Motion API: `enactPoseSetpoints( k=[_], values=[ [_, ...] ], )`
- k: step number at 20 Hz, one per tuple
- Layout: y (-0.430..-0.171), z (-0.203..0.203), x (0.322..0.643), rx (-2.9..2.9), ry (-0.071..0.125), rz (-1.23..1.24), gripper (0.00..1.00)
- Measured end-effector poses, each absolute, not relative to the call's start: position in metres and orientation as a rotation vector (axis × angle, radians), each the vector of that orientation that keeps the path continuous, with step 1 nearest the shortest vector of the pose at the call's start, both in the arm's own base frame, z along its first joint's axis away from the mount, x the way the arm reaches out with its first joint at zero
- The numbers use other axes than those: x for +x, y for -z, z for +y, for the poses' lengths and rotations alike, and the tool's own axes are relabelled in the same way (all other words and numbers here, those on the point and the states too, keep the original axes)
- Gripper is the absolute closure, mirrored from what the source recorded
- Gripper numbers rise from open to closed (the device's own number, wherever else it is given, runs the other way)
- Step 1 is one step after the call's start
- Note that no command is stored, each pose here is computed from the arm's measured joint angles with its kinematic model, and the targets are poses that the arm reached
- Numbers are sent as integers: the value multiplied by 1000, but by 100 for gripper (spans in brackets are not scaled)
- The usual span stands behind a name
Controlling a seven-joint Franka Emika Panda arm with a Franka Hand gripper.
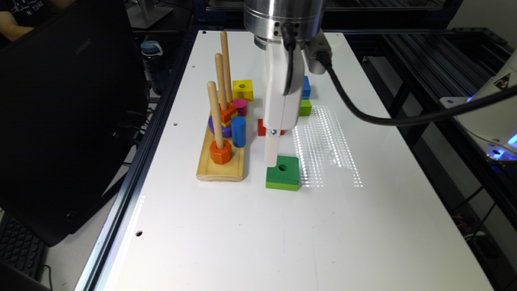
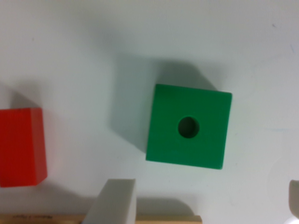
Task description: Pick up green block.
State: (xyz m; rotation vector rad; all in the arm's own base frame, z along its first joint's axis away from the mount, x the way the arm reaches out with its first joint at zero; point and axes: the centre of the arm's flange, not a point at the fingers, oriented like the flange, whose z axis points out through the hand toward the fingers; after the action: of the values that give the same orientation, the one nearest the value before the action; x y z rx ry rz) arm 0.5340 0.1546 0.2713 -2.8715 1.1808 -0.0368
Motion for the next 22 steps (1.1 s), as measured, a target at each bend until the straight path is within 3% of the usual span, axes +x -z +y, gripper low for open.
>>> enactPoseSetpoints(
  k=[8,11,13,19,22],
  values=[
    [-269,156,533,-2879,38,1179,0],
    [-251,154,533,-2878,14,1188,0],
    [-237,153,534,-2880,10,1178,0],
    [-233,155,536,-2879,17,1184,0],
    [-228,155,535,-2882,12,1187,0]
  ],
)
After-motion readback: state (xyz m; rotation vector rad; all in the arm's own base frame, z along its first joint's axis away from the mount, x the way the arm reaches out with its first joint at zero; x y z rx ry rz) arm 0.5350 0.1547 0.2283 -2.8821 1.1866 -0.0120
